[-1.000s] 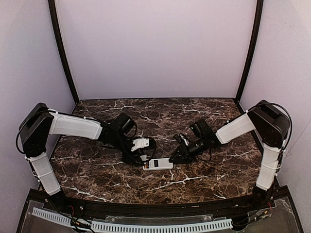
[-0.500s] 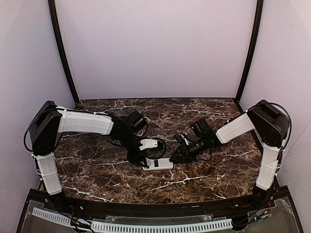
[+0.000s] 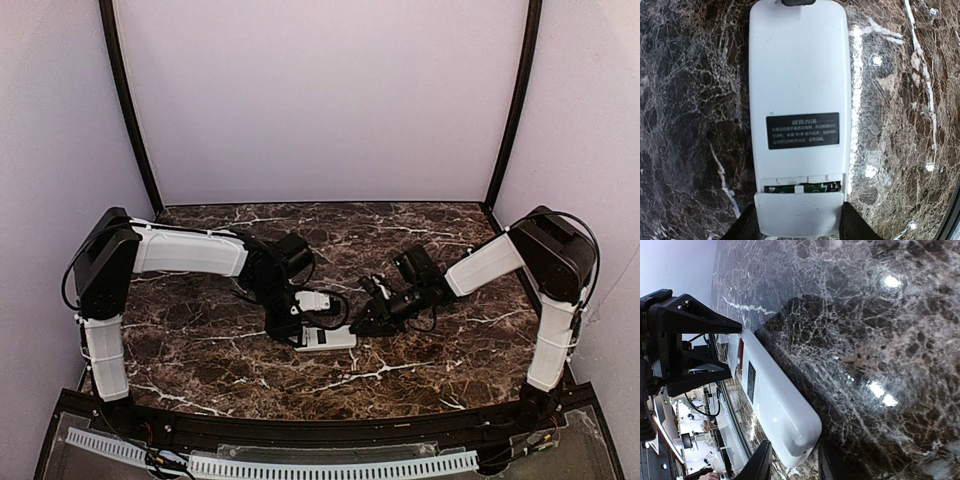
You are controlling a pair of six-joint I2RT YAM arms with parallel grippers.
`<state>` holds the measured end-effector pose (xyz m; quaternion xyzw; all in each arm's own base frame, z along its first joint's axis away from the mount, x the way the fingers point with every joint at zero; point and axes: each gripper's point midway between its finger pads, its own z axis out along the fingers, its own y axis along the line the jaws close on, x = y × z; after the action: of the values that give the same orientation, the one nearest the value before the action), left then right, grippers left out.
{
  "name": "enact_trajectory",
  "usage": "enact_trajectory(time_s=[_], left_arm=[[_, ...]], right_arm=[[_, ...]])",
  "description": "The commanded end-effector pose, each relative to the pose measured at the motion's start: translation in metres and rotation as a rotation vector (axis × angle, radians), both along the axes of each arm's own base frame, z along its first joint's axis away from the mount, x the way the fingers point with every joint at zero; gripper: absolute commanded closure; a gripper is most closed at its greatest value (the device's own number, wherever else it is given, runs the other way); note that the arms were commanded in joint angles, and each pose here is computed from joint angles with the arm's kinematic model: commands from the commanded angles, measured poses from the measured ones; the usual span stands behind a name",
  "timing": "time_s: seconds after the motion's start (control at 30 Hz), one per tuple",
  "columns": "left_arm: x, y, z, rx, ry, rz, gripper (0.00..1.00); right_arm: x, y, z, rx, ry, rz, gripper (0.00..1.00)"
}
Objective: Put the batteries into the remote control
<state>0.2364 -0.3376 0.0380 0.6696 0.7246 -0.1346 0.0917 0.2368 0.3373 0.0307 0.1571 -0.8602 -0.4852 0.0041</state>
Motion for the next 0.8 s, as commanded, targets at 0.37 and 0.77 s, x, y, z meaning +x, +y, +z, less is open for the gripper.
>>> enact_trajectory(time_s=[0.37,0.77], left_arm=[[-0.0063,-0.0022,-0.0016,0.073,-0.003,-0.021,0.52],[-0.0128,-0.0028,-0.0030,0.096,0.014,-0.035,0.50]], right_arm=[[-0.0018,-0.0020,-0.0050,0.013,0.018,-0.007,0.70],[-0.0039,-0.0028,-0.0051,0.020,0.025,-0.007,0.71]])
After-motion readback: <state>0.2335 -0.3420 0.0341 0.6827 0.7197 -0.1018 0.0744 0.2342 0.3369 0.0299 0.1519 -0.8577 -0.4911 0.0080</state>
